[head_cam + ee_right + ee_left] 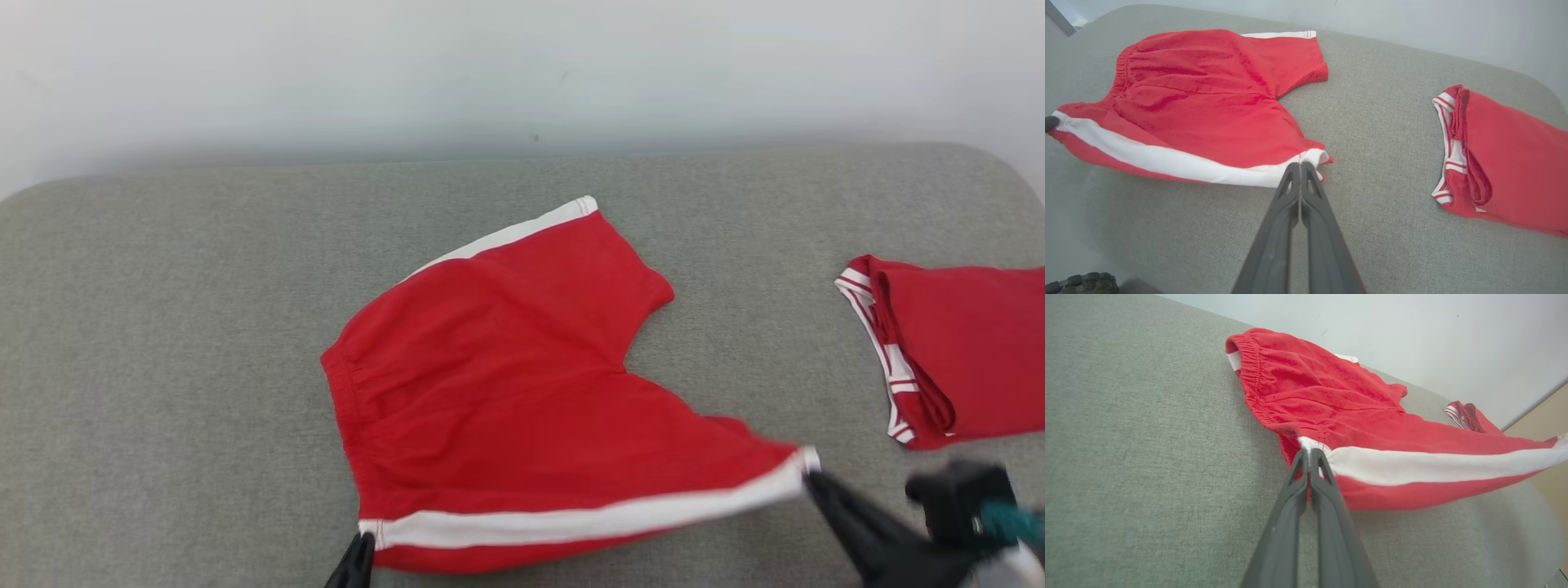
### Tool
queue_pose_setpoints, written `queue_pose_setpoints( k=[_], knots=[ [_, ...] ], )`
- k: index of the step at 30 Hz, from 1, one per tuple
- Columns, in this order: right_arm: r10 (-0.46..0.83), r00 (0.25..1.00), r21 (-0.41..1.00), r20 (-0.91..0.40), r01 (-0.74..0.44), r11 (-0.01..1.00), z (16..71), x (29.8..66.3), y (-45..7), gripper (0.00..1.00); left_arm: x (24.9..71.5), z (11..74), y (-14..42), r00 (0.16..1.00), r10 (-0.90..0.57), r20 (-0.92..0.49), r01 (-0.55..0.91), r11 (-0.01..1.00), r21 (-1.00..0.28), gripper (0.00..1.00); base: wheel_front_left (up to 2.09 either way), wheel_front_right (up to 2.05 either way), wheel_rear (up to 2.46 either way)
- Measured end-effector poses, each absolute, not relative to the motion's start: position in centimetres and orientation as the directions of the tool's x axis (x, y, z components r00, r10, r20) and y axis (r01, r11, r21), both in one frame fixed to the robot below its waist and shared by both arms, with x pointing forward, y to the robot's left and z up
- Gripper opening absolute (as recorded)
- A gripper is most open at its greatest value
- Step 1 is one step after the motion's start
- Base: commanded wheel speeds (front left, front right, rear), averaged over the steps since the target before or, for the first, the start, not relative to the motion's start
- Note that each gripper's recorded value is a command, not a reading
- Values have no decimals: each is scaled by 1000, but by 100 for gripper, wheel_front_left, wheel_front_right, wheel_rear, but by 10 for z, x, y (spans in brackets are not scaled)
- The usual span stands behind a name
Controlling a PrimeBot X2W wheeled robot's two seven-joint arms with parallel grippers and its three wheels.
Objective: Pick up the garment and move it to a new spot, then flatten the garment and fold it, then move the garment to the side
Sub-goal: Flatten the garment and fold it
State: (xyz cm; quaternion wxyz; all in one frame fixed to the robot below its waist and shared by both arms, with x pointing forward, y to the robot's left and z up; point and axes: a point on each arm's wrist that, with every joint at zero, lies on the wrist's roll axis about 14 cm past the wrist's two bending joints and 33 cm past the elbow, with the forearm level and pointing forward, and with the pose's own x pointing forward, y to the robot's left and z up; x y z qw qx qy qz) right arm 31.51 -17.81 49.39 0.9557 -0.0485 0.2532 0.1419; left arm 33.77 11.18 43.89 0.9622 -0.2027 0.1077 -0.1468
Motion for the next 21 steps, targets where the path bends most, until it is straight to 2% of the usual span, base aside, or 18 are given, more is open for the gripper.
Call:
queue_pose_setpoints(
  k=[7,8,9,15,21],
  knots=[
    [270,888,-98,-374,-327,940,517,383,-170,0,367,466,110,954,-293,-70,234,868,-438,0,0,0,0],
    [270,888,-98,-374,-327,940,517,383,-170,0,367,466,110,954,-293,-70,234,868,-438,0,0,0,0],
    [266,898,-122,-350,-325,938,521,406,-170,0,379,472,111,958,-281,-56,230,871,-434,0,0,0,0],
    [310,886,-159,-344,-381,911,517,462,-150,0,410,471,111,962,-256,-93,195,887,-418,0,0,0,0],
    [339,878,-196,-338,-418,887,515,513,-132,0,447,482,118,978,-196,-65,153,899,-410,0,0,0,0]
  ],
)
